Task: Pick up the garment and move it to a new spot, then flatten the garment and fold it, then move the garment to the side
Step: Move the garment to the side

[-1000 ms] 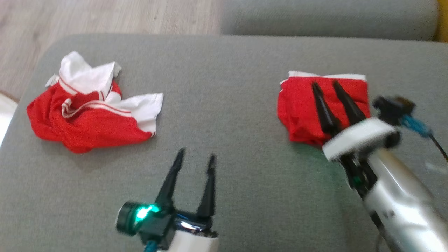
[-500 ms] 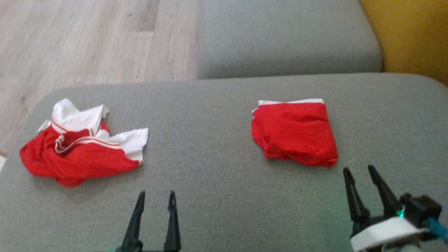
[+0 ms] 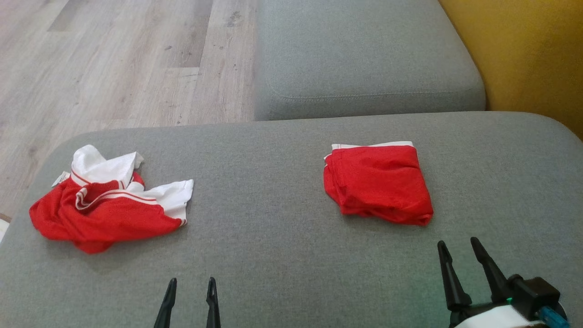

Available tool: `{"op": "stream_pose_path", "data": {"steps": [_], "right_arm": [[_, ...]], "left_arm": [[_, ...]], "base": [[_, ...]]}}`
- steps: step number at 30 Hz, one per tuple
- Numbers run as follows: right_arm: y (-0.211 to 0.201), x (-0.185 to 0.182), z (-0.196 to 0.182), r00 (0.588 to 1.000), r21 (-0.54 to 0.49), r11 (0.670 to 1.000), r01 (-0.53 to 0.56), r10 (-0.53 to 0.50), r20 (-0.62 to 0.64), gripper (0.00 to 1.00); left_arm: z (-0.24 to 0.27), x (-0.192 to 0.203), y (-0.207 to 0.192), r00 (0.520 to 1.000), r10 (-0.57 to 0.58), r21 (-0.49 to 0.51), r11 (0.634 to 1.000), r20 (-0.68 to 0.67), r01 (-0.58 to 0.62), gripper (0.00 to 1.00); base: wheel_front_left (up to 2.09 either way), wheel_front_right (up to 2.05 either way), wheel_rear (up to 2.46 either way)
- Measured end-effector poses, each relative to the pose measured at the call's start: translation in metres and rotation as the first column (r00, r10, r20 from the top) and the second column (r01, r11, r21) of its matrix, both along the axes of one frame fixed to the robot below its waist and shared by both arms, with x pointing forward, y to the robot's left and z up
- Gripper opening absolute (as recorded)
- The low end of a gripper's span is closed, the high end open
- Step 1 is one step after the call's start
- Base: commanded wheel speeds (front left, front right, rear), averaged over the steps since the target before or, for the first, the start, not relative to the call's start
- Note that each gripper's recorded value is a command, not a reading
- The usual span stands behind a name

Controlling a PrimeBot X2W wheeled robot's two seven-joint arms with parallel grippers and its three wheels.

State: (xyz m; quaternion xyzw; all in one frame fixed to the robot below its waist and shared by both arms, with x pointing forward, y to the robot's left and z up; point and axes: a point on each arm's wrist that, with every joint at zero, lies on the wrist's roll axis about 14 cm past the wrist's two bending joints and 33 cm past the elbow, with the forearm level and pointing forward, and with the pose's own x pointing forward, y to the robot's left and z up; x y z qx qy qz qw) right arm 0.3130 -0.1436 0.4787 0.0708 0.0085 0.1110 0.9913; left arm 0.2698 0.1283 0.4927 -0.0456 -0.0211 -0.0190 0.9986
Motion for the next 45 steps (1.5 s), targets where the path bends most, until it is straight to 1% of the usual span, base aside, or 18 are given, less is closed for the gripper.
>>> {"op": "stream_pose_path", "data": {"steps": [21, 35, 40, 43, 45], "right_arm": [[0.002, -0.001, -0.009, 1.0, -0.005, 1.0, -0.001, 0.001, -0.029, 1.0], [-0.003, 0.016, -0.028, 0.995, -0.018, 1.0, -0.003, 0.001, -0.1, 1.0], [-0.013, 0.038, -0.041, 0.989, -0.019, 1.0, 0.011, -0.014, -0.149, 1.0], [-0.022, 0.065, -0.045, 0.98, -0.026, 0.999, 0.024, -0.029, -0.197, 1.0], [-0.024, 0.086, -0.044, 0.974, -0.013, 1.0, 0.028, -0.03, -0.223, 1.0]], "left_arm": [[-0.006, 0.005, 0.006, 1.0, 0.012, 0.012, 1.0, -0.023, -0.012, 1.0], [-0.009, 0.026, 0.004, 0.999, 0.019, 0.007, 1.0, -0.05, -0.018, 1.0], [-0.01, 0.034, -0.007, 0.998, -0.008, -0.001, 1.0, -0.057, 0.008, 1.0], [-0.004, 0.047, -0.013, 0.999, -0.026, -0.005, 1.0, -0.039, 0.026, 1.0], [-0.001, 0.057, -0.016, 0.999, -0.036, -0.006, 0.999, -0.028, 0.036, 1.0]], "base": [[0.0, 0.0, 0.0], [0.0, 0.0, 0.0], [0.0, 0.0, 0.0], [0.0, 0.0, 0.0], [0.0, 0.0, 0.0]]}}
